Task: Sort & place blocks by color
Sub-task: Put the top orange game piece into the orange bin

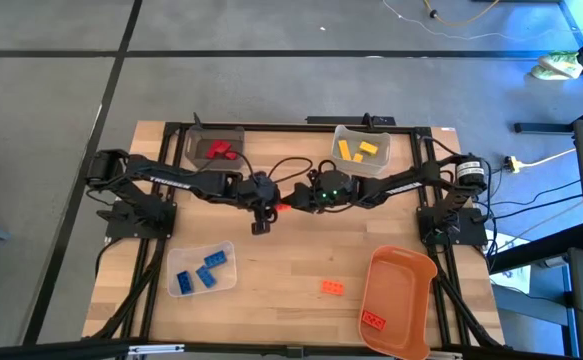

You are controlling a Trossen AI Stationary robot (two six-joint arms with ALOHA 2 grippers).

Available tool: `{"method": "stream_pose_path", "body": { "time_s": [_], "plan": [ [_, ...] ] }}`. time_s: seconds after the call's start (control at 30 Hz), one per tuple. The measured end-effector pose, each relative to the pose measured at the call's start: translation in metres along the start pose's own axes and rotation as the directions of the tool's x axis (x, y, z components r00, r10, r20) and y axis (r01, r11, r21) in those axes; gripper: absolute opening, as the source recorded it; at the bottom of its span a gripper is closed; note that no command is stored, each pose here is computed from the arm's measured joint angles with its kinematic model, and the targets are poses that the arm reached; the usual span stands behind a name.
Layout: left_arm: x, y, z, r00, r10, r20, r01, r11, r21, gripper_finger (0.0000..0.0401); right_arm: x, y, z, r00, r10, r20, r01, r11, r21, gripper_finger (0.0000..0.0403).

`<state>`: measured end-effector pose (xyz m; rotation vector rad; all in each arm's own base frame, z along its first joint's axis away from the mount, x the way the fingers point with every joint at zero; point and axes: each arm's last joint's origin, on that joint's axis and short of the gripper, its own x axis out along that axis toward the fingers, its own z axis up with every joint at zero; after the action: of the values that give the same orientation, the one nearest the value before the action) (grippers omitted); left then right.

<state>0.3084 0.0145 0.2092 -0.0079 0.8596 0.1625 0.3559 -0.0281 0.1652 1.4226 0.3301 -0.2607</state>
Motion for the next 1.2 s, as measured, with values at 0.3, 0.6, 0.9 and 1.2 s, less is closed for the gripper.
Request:
{"method": "stream_pose_path", "body": {
  "time_s": [0.3, 0.6, 0.9, 1.2],
  "plan": [
    [0.0000, 0.0004, 0.0026, 1.000, 0.004, 0.027, -0.004, 1.000, -0.004, 0.0126, 0.0001, 0.0002, -0.0024, 1.000, -0.001, -0.012, 0.001, 1.000, -0.002, 0.0306],
    [0.0000, 0.0002, 0.0042, 0.999, 0.003, 0.044, -0.003, 1.000, -0.006, 0.0126, 0.0001, -0.0005, -0.0031, 1.000, -0.006, -0.014, 0.006, 1.000, -0.003, 0.0276],
    [0.0000, 0.0002, 0.0042, 0.999, 0.003, 0.044, -0.003, 1.000, -0.006, 0.0126, -0.0001, -0.0002, -0.0030, 1.000, -0.005, -0.013, 0.005, 1.000, -0.003, 0.0246],
    [0.0000, -0.0003, 0.0040, 0.999, -0.007, 0.042, 0.008, 1.000, -0.004, 0.0126, -0.0001, -0.0002, -0.0028, 1.000, -0.006, -0.004, 0.006, 1.000, -0.004, 0.0181]
  ]
}}
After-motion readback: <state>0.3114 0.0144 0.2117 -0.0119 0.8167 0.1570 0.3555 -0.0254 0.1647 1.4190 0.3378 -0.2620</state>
